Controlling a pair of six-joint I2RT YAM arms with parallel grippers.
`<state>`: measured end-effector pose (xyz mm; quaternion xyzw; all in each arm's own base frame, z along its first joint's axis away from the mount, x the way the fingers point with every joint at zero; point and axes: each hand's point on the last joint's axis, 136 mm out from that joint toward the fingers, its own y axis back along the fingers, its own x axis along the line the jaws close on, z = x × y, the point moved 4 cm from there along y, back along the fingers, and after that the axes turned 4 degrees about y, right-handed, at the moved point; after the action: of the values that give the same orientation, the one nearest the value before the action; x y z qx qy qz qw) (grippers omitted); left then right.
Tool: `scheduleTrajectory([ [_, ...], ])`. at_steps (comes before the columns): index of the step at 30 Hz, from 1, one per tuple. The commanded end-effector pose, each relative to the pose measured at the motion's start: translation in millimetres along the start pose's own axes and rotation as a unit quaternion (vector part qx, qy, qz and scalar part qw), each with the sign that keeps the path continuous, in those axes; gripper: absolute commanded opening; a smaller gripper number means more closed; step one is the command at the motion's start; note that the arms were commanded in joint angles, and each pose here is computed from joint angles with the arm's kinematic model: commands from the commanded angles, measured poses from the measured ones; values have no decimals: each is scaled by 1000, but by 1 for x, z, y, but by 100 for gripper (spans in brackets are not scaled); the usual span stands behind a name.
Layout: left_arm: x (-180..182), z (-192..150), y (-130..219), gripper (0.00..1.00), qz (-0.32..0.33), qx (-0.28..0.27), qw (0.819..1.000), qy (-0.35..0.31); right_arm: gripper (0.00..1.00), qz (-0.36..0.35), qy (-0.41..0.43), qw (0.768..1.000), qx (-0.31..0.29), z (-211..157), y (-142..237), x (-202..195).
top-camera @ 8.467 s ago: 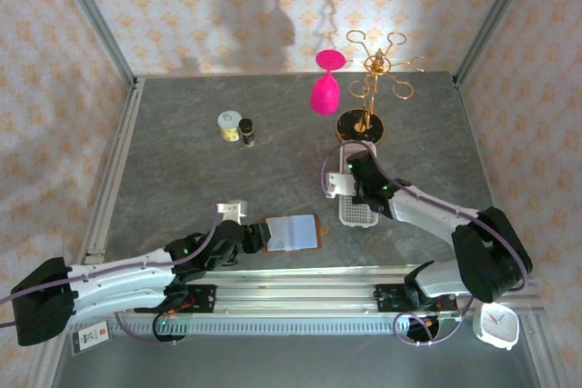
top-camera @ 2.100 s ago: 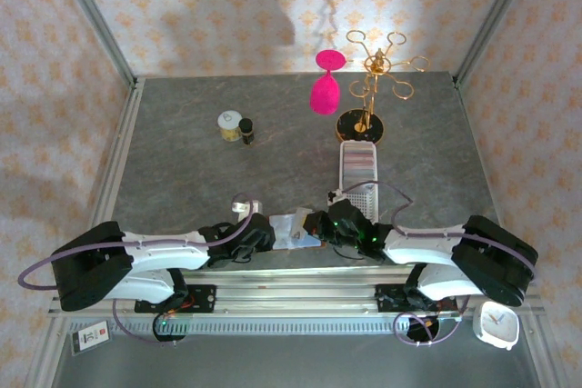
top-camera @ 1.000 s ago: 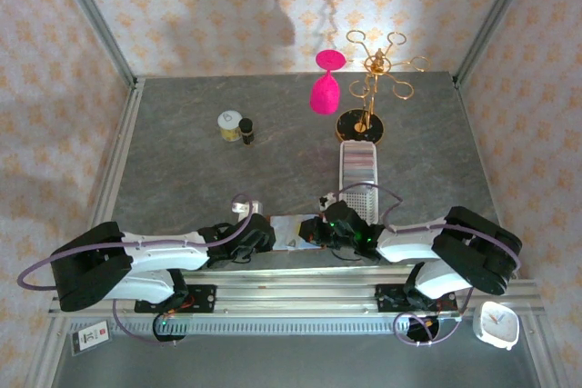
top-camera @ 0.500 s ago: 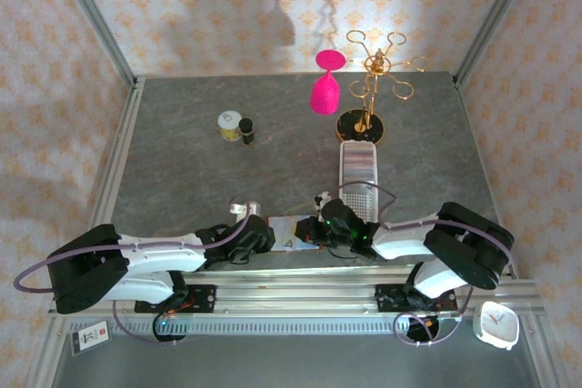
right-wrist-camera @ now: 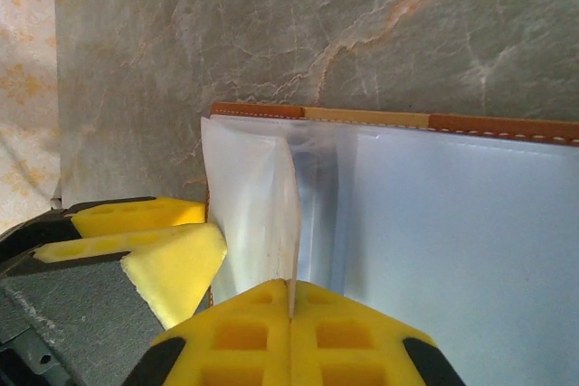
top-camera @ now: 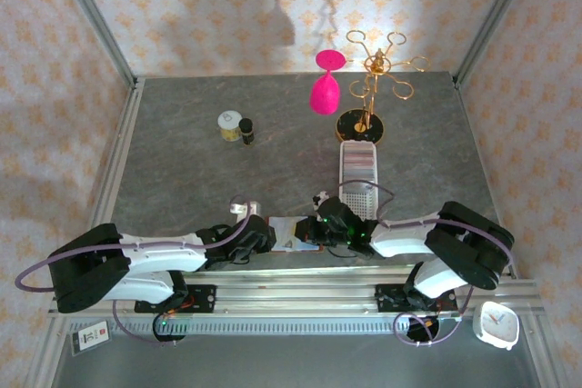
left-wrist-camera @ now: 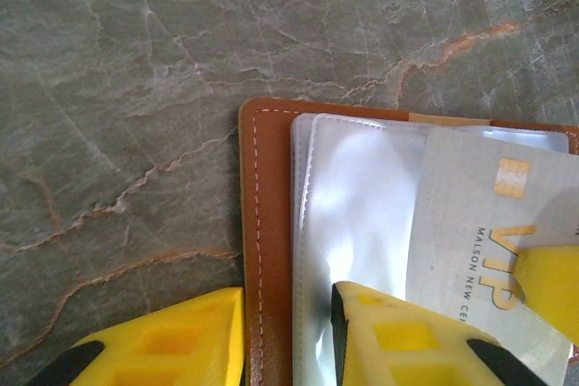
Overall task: Put the credit cards into the card holder
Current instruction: Insert the credit card into the card slot.
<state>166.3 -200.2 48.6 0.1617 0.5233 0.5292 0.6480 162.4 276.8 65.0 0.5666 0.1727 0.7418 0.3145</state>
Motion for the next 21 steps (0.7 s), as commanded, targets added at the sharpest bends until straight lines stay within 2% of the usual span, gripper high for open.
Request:
scheduleTrajectory([
  [1,19,-6,-3,31,43,5,999,-3,0,-38,-9,999,17,-7,4,-12],
  [9,18,-4,-2,33,38,-4,999,4,0,-42,-14,999,16,-9,7,-15],
  [16,17,-5,-3,40,34,-2,999,9,0,-24,-22,999,23,-13,7,-14],
  [21,17,-2,-2,45,39,-9,999,10,0,-54,-26,998,13,-10,10,-22],
])
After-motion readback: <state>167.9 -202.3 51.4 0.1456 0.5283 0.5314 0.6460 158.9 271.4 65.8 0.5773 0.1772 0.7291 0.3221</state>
